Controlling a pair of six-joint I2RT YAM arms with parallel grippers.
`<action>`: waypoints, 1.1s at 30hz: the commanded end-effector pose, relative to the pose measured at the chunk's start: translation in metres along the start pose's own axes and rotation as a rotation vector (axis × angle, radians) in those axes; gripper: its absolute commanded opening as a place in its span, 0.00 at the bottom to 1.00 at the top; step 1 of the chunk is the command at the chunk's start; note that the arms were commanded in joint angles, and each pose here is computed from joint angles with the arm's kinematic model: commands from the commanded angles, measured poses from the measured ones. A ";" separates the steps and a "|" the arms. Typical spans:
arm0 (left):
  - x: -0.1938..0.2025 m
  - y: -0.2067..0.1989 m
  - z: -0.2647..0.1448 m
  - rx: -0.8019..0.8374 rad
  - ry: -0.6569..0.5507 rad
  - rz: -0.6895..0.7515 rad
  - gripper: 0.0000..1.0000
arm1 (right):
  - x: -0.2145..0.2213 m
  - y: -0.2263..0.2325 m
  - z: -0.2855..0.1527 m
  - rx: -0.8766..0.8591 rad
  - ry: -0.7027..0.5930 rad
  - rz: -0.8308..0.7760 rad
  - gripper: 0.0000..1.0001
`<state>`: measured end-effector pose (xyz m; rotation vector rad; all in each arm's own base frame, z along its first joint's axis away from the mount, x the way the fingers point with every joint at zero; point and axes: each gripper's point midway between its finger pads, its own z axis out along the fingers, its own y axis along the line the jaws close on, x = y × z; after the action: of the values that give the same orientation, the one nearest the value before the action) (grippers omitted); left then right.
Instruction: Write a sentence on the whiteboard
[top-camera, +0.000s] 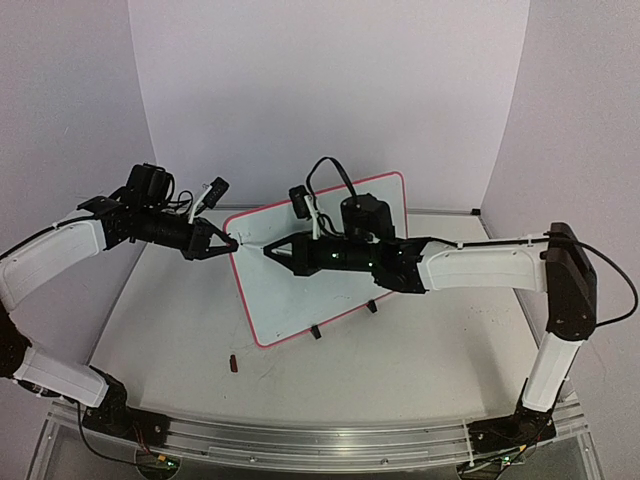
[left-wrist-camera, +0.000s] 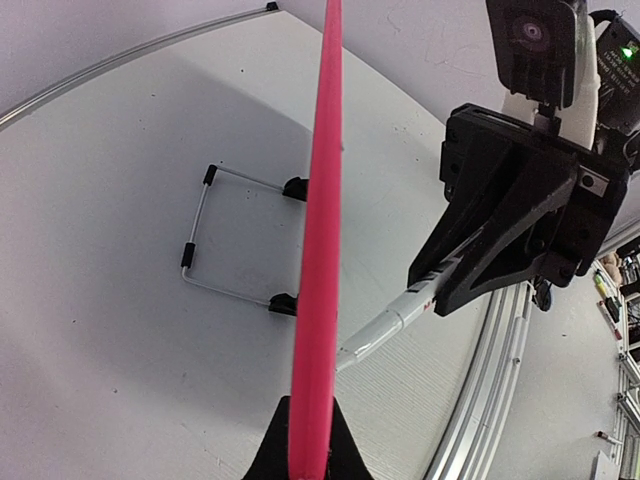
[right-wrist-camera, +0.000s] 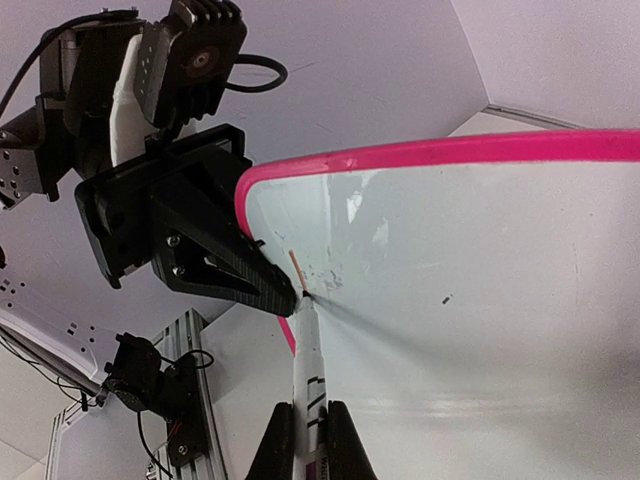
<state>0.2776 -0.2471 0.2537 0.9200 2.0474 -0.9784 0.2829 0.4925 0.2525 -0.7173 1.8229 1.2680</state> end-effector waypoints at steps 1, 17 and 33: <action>-0.008 -0.010 -0.004 0.034 -0.027 0.047 0.00 | 0.003 -0.014 -0.001 0.048 -0.007 0.018 0.00; -0.009 -0.010 -0.005 0.026 -0.030 0.050 0.00 | 0.007 0.002 -0.012 -0.004 0.019 0.012 0.00; -0.009 -0.009 -0.005 0.022 -0.028 0.050 0.00 | -0.031 0.038 -0.019 0.014 -0.099 -0.111 0.00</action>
<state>0.2771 -0.2476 0.2538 0.9242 2.0453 -0.9796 0.2507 0.4852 0.2776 -0.7731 1.7579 1.2627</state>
